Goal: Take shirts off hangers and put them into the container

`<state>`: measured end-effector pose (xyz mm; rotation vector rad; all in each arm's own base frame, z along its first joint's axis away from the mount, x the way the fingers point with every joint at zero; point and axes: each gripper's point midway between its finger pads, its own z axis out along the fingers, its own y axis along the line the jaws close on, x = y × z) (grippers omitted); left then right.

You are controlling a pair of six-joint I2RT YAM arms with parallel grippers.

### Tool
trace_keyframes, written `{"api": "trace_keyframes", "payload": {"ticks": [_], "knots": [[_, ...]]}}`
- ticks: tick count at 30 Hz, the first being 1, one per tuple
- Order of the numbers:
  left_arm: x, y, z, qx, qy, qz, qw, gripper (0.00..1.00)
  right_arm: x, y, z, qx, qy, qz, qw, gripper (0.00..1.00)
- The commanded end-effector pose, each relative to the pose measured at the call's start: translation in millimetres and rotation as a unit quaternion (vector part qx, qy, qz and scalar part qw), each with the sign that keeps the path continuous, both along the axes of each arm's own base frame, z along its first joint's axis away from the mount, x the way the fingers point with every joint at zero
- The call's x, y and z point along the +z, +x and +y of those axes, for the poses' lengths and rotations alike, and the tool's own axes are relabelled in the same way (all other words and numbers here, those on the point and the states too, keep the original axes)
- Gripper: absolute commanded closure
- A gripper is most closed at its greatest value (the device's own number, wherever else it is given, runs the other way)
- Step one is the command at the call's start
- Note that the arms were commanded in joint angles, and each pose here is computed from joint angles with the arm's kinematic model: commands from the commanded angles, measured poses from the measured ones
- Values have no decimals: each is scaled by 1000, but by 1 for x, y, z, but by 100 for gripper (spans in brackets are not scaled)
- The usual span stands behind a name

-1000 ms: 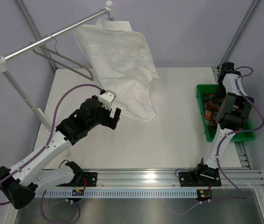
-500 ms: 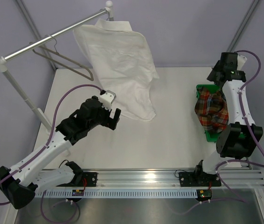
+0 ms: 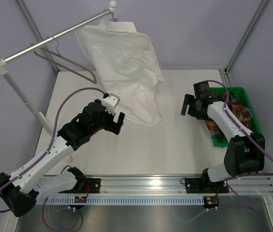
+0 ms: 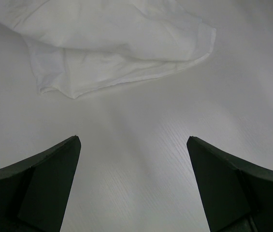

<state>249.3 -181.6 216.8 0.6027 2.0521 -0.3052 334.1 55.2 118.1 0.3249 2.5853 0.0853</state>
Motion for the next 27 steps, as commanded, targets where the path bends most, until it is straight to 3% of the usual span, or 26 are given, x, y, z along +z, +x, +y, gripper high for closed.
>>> {"api": "trace_keyframes", "payload": {"ticks": [1,4,13,27], "knots": [[19,5,-3,3,-21,-27,999,1,2,8,17,32,31,-7,999,13],[19,5,-2,6,-18,-28,999,1,-17,8,13,26,18,25,999,12],[18,6,-1,8,-17,-29,999,1,-18,23,-52,-89,-96,9,991,9],[20,5,-2,6,-21,-30,999,1,13,17,-167,-288,-62,-60,954,13]]}}
